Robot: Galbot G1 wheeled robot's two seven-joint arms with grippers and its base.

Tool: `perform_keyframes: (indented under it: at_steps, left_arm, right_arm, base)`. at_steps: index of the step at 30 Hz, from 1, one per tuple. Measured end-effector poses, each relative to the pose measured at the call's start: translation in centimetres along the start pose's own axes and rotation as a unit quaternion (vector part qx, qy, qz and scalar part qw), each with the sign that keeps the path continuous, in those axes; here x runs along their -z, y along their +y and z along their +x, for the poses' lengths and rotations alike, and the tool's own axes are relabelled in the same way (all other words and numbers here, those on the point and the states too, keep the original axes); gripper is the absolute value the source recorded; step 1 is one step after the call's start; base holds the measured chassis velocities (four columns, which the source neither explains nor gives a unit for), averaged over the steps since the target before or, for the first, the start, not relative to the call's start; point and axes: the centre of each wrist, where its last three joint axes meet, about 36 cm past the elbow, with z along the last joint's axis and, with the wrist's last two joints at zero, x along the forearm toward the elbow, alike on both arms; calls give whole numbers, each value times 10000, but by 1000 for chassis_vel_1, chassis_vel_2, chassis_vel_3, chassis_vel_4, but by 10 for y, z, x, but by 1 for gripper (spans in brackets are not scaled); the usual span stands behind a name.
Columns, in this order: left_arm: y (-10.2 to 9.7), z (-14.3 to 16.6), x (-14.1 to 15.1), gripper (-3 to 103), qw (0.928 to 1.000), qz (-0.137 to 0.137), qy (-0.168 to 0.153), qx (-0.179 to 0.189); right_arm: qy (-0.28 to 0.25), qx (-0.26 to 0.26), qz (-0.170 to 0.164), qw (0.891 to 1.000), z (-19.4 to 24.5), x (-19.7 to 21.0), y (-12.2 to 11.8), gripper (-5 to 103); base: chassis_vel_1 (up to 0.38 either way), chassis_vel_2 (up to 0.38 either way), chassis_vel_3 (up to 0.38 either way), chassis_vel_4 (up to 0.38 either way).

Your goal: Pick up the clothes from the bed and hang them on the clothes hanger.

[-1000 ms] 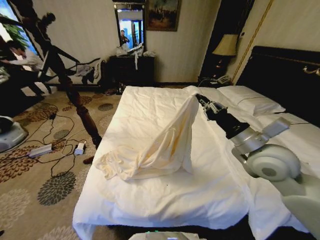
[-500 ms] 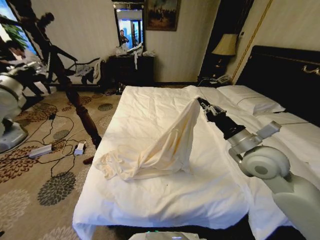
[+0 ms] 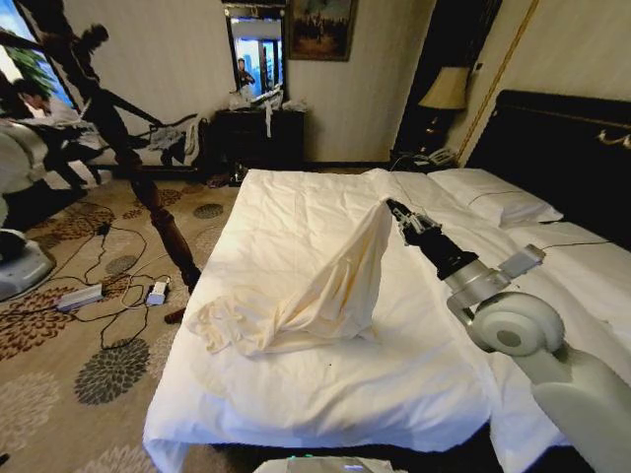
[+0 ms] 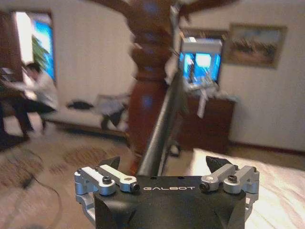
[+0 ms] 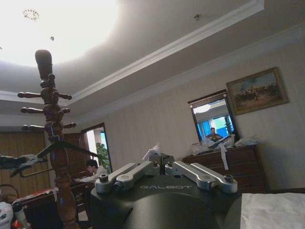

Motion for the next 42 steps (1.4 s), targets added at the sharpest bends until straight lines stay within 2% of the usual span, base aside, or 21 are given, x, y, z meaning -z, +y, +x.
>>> perform_keyframes:
  at_steps: [1,3,6,7,8,10,12,13,14,16,17,20,22,26,27,28,42]
  left_arm:
    - [0,0,0,100,10000,0,0,0]
    - [-7,-10,13,100,9996,103,243,-120]
    - [-10,-13,23,101,9994,143,290,-131]
    - [-10,-14,30,93,9993,178,305,-149]
    - [-11,-15,32,93,9992,189,310,-159]
    - [-12,-15,35,82,9990,219,332,-205]
    - [-12,-16,35,82,9989,227,339,-211]
    - [-13,-17,35,72,9988,240,355,-224]
    - [-13,-17,35,72,9988,244,370,-224]
    - [-12,-17,34,61,9987,241,392,-213]
    - [-12,-17,34,61,9987,241,392,-213]
    - [-9,-16,33,44,9986,251,407,-209]
    - [-8,-15,33,44,9986,251,402,-216]
    - [-8,-11,34,23,9986,285,159,-413]
    - [-8,-11,34,23,9986,285,159,-413]
    - [-7,-11,34,18,9987,274,112,-421]
    - [-8,12,43,16,9968,262,-128,-742]
  right_arm:
    - [0,0,0,10000,0,0,0,0]
    - [11,-12,-6,10000,0,-1,0,0]
    - [25,-22,-4,10000,1,-1,0,0]
    - [29,-35,6,10000,2,-1,-1,0]
    - [28,-44,11,10000,2,-1,-1,0]
    - [24,-61,20,10000,1,-1,-2,0]
    - [21,-63,21,10000,1,-1,-2,0]
    - [15,-64,27,10000,1,0,-3,0]
    - [14,-63,31,10000,1,0,-3,0]
    - [20,-63,30,10000,1,-1,-3,0]
    - [20,-63,30,10000,1,-1,-3,0]
    - [35,-69,33,10000,1,-2,-3,0]
    - [37,-70,33,10000,1,-2,-3,0]
    - [34,-58,30,10000,1,-2,-2,0]
    - [34,-58,30,10000,1,-2,-2,0]
    - [32,-56,30,10000,2,-2,-1,0]
    - [16,-26,60,10000,4,1,3,0]
  base:
    - [0,0,0,0]
    - [0,0,0,0]
    - [0,0,0,0]
    - [0,0,0,0]
    - [0,0,0,0]
    - [0,0,0,0]
    - [0,0,0,0]
    - [0,0,0,0]
    - [0,0,0,0]
    - [0,0,0,0]
    - [0,0,0,0]
    - [0,0,0,0]
    - [0,0,0,0]
    - [0,0,0,0]
    - [0,0,0,0]
    - [0,0,0,0]
    - [0,0,0,0]
